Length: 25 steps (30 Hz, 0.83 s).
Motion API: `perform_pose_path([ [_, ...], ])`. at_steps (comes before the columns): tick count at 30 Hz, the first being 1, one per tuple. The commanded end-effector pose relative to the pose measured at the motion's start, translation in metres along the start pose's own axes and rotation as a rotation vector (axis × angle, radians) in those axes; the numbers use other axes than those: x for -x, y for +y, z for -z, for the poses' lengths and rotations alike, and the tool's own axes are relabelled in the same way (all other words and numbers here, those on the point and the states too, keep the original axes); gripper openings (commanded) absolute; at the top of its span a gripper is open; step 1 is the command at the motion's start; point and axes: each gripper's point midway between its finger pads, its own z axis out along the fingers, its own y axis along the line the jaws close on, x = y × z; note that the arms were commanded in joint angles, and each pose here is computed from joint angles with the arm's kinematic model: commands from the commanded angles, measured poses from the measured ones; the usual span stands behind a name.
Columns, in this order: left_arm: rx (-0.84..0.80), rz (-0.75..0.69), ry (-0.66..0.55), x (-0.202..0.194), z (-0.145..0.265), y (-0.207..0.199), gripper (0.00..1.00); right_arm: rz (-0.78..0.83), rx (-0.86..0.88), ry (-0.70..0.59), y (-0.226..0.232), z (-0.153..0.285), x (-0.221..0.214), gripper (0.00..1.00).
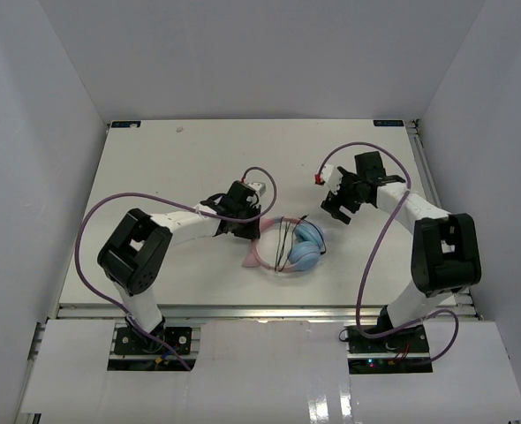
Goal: Wrap the headphones
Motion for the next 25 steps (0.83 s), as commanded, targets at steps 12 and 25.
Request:
perform_pose_path([
  [12, -0.076, 0.013, -0.248, 0.066, 0.075, -0.005, 0.98, -0.23, -0.161, -0.355, 0.049, 0.118, 0.049, 0.9],
  [25, -0.35, -0.025, -0.476, 0.01, 0.173, -0.036, 0.98, -0.703, -0.534, -0.416, 0.026, 0.164, 0.023, 0.9],
])
